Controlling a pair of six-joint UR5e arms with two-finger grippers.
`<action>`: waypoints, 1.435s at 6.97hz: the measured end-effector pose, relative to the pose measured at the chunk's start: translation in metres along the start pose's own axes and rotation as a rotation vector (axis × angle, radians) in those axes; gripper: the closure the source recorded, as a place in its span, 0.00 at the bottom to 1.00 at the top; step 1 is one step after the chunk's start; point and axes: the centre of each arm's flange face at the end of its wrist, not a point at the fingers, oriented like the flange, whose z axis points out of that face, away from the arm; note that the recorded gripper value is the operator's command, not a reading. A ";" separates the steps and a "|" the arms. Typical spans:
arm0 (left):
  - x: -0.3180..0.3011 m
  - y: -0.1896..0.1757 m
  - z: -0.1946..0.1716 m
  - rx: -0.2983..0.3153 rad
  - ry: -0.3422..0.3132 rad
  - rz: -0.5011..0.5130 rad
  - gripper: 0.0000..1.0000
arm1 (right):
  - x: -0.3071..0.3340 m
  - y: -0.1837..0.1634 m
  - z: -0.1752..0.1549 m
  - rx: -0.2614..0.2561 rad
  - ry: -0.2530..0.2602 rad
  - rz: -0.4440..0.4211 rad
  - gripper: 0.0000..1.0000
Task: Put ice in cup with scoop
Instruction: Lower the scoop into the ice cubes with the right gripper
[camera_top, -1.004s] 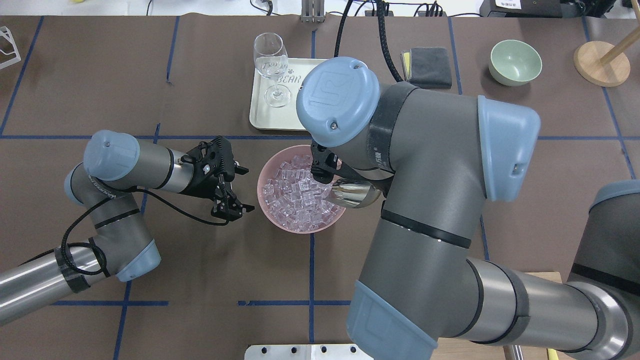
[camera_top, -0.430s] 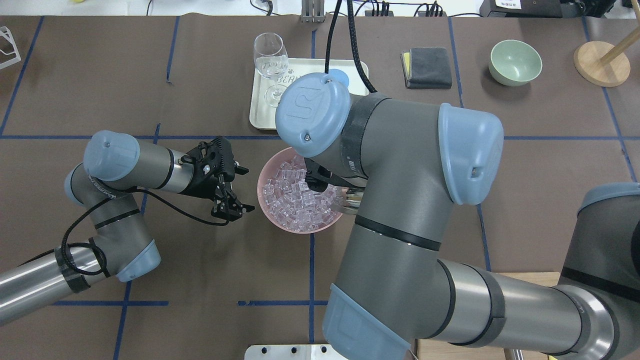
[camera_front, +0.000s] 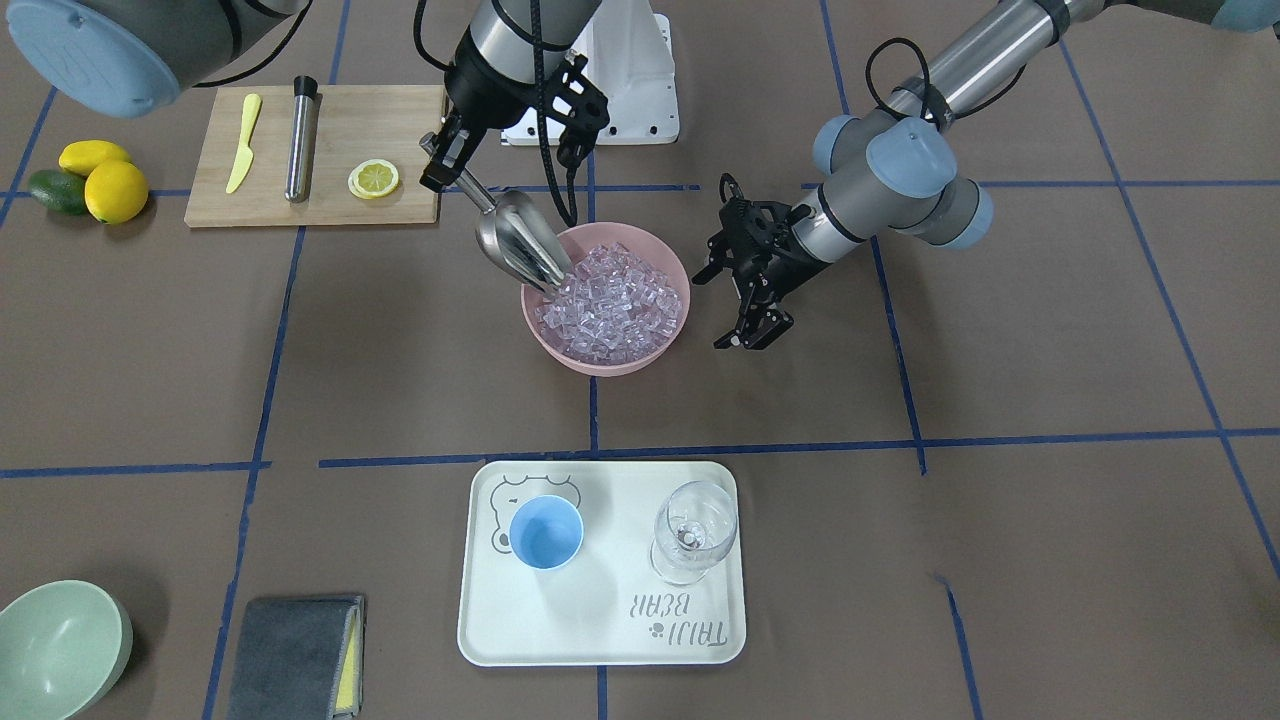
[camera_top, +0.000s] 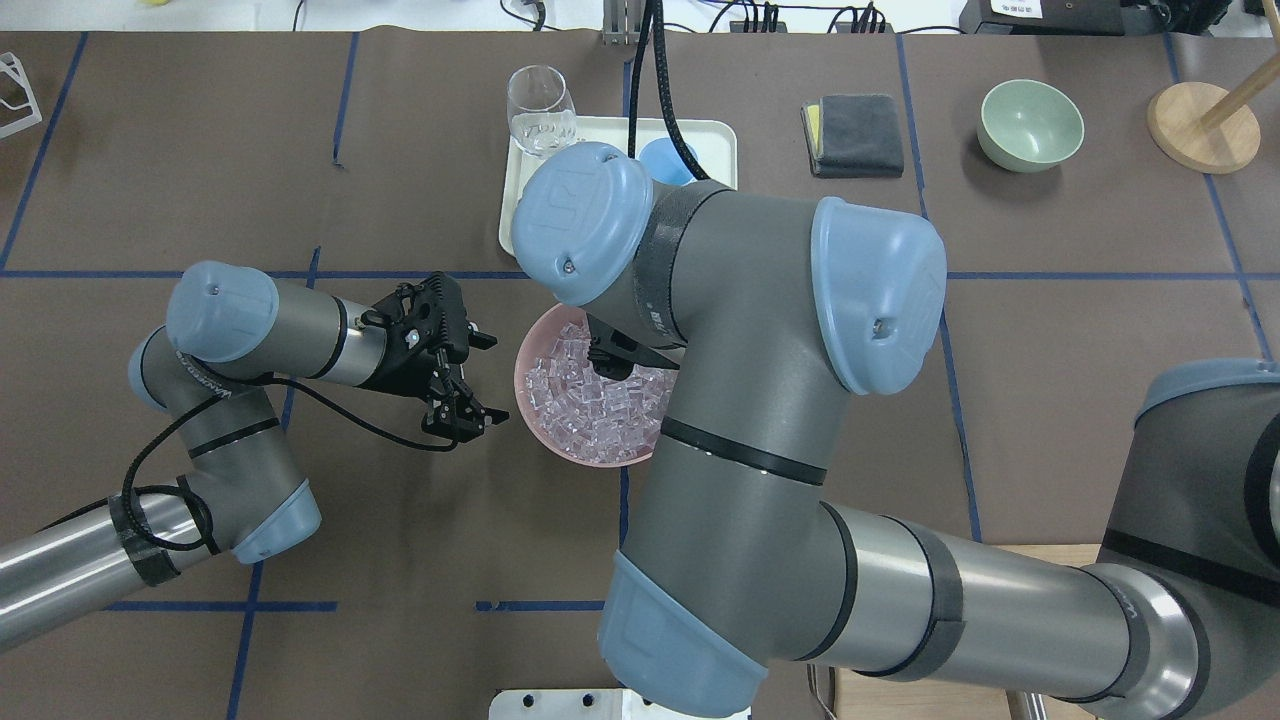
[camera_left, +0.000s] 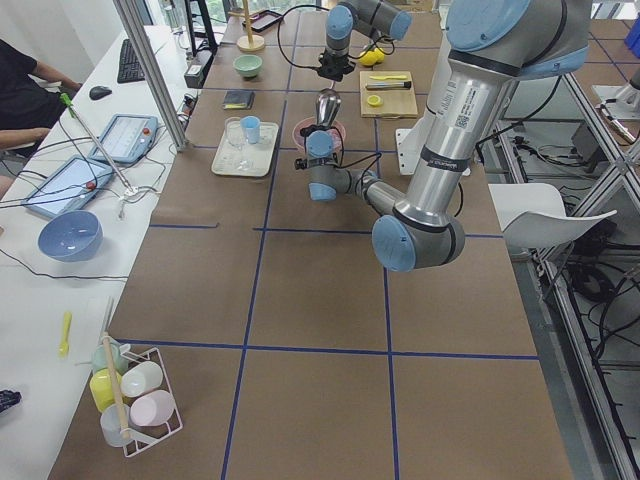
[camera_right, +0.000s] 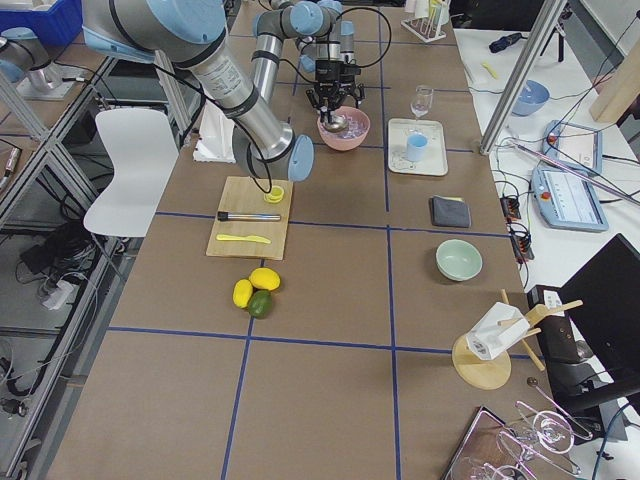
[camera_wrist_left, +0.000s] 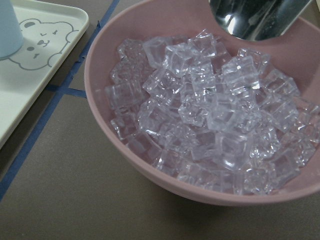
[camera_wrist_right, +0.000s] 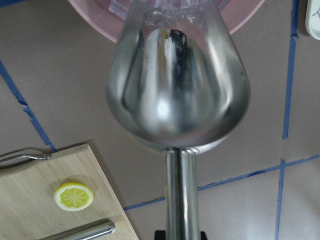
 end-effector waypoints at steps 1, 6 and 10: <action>0.000 0.001 0.001 -0.001 0.000 0.000 0.00 | -0.004 -0.004 0.002 -0.006 -0.003 -0.004 1.00; 0.000 0.001 0.000 0.004 0.001 0.002 0.00 | -0.019 -0.031 0.015 -0.012 -0.014 -0.017 1.00; 0.002 -0.001 -0.001 0.015 0.001 0.008 0.00 | -0.003 -0.030 0.034 0.064 -0.065 -0.003 1.00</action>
